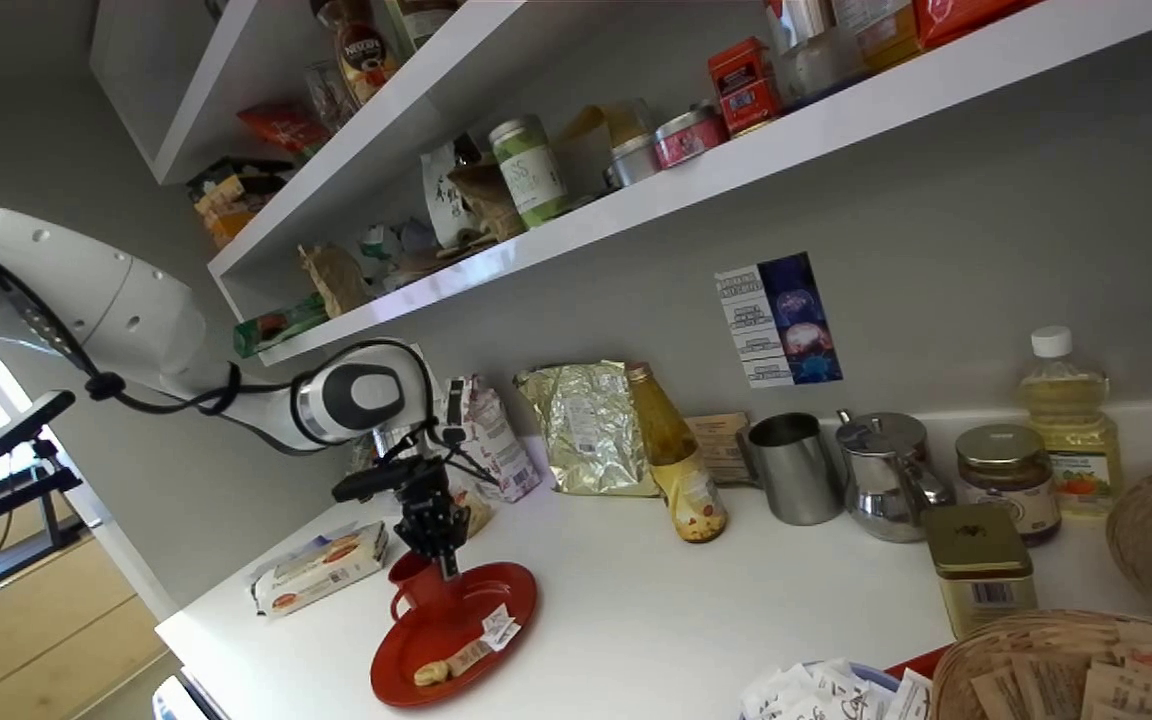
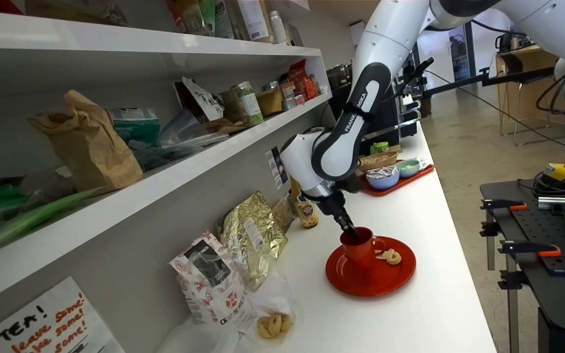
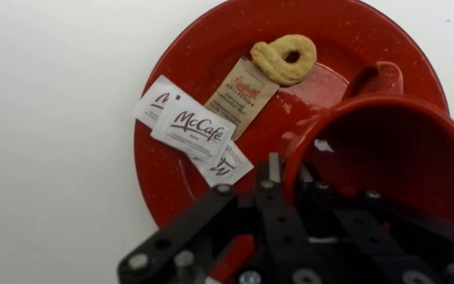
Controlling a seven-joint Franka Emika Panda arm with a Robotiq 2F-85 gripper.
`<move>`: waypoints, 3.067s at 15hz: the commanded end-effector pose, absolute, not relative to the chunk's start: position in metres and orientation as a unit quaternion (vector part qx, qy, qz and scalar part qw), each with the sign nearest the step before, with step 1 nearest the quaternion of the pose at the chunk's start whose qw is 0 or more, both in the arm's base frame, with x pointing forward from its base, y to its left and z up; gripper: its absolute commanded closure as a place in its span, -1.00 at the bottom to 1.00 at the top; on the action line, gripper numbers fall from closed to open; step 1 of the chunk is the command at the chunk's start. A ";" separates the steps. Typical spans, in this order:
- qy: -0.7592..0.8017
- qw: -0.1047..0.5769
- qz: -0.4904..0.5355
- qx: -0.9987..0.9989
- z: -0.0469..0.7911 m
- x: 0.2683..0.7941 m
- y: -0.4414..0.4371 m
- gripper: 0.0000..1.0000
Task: Put the cup on the counter
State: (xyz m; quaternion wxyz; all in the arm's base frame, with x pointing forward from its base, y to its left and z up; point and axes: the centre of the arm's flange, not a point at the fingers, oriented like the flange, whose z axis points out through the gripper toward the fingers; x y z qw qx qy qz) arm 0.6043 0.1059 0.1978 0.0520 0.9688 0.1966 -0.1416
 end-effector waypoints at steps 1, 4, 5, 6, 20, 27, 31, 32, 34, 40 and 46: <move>0.193 0.046 -0.110 0.974 0.262 0.589 0.086 0.96; 0.166 0.059 -0.094 0.980 0.289 0.576 0.048 0.96; 0.156 0.062 -0.091 0.982 0.295 0.571 0.036 0.96; 0.141 0.065 -0.091 0.984 0.299 0.561 0.015 0.96; 0.023 0.053 -0.123 0.991 0.247 0.503 -0.100 0.96; 0.041 0.050 -0.149 0.987 0.208 0.511 -0.087 0.96; 0.041 0.045 -0.162 0.985 0.191 0.513 -0.090 0.96; 0.040 0.044 -0.163 0.985 0.188 0.515 -0.091 0.96; 0.039 0.042 -0.165 0.985 0.186 0.519 -0.093 0.96; 0.038 0.037 -0.171 0.984 0.169 0.526 -0.093 0.96; 0.034 0.031 -0.183 0.982 0.152 0.525 -0.096 0.96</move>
